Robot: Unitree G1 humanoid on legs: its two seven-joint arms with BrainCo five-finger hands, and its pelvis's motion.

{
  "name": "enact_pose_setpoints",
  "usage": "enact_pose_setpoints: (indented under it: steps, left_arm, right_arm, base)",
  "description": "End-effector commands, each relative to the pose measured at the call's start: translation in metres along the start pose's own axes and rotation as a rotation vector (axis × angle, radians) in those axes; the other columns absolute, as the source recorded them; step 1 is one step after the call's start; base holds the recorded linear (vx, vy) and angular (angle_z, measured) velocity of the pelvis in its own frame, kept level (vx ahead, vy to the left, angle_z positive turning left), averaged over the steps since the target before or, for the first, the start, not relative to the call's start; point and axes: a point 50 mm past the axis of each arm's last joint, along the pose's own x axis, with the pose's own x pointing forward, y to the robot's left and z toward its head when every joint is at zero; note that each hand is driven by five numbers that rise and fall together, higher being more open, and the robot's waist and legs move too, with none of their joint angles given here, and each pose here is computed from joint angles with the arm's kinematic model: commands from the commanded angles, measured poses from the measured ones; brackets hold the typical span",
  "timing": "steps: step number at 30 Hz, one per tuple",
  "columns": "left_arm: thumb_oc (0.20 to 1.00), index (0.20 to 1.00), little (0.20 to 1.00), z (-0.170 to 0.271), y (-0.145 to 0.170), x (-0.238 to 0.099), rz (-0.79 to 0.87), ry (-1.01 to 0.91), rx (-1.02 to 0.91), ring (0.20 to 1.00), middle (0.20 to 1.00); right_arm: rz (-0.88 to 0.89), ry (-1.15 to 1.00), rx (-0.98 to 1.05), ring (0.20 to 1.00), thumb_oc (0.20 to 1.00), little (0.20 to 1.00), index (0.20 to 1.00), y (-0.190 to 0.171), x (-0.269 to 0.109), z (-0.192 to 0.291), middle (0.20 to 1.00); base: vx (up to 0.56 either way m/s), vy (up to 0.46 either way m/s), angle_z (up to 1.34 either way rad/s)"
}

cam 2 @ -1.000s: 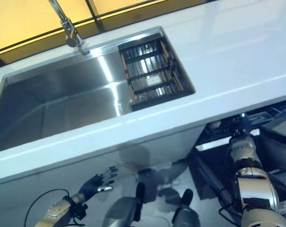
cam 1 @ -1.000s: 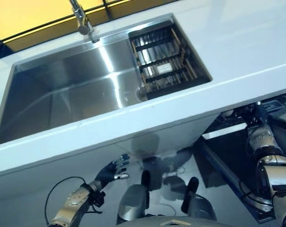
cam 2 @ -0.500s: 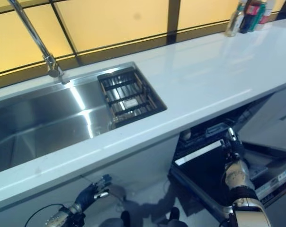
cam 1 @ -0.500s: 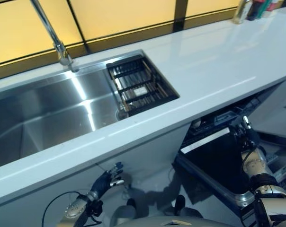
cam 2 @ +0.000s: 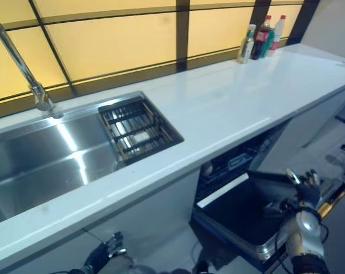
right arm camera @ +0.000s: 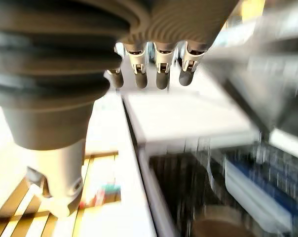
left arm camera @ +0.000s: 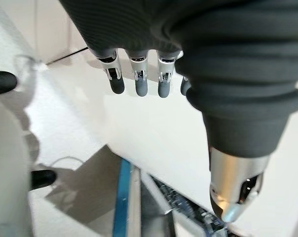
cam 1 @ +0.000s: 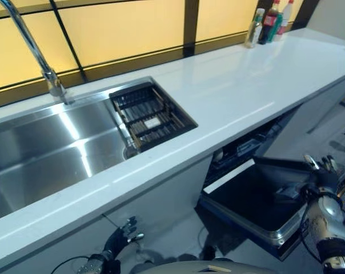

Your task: Pick up plates and place into dishwasher.

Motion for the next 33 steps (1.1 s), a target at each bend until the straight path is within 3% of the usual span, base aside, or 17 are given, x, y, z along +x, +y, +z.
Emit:
enact_pose_setpoints:
  steps: [1, 10, 17, 28, 33]
  left_arm:
    - [1.000, 1.000, 1.000, 0.012, 0.000, 0.007, 0.022, -0.080, -0.003, 1.000, 1.000]
    - [1.000, 1.000, 1.000, 0.025, 0.002, 0.014, 0.039, -0.113, 0.005, 1.000, 1.000]
    - [1.000, 1.000, 1.000, 0.045, 0.005, 0.021, 0.037, -0.160, 0.037, 1.000, 1.000]
    - [1.000, 1.000, 1.000, 0.046, 0.001, 0.019, -0.005, -0.177, 0.061, 1.000, 1.000]
    - [1.000, 1.000, 1.000, 0.041, -0.003, 0.016, -0.037, -0.164, 0.068, 1.000, 1.000]
  right_arm:
    - [-0.122, -0.189, 0.046, 1.000, 1.000, 1.000, 1.000, -0.008, 0.010, 0.039, 1.000]
    - [-0.358, -0.114, 0.135, 1.000, 1.000, 1.000, 1.000, -0.033, 0.000, 0.013, 1.000]
    - [-0.400, -0.035, 0.279, 1.000, 1.000, 1.000, 1.000, -0.030, 0.012, 0.009, 1.000]
    - [-0.142, 0.164, 0.656, 1.000, 1.000, 1.000, 1.000, -0.029, 0.011, -0.032, 1.000]
    - [-0.071, 0.181, 0.687, 1.000, 1.000, 1.000, 1.000, -0.026, 0.014, -0.035, 1.000]
  base:
    - [0.00, 0.000, -0.08]
    - [-0.04, -0.031, -0.16]
    - [-0.14, -0.035, -0.03]
    - [0.01, -0.012, -0.02]
    - [0.09, -0.007, 0.04]
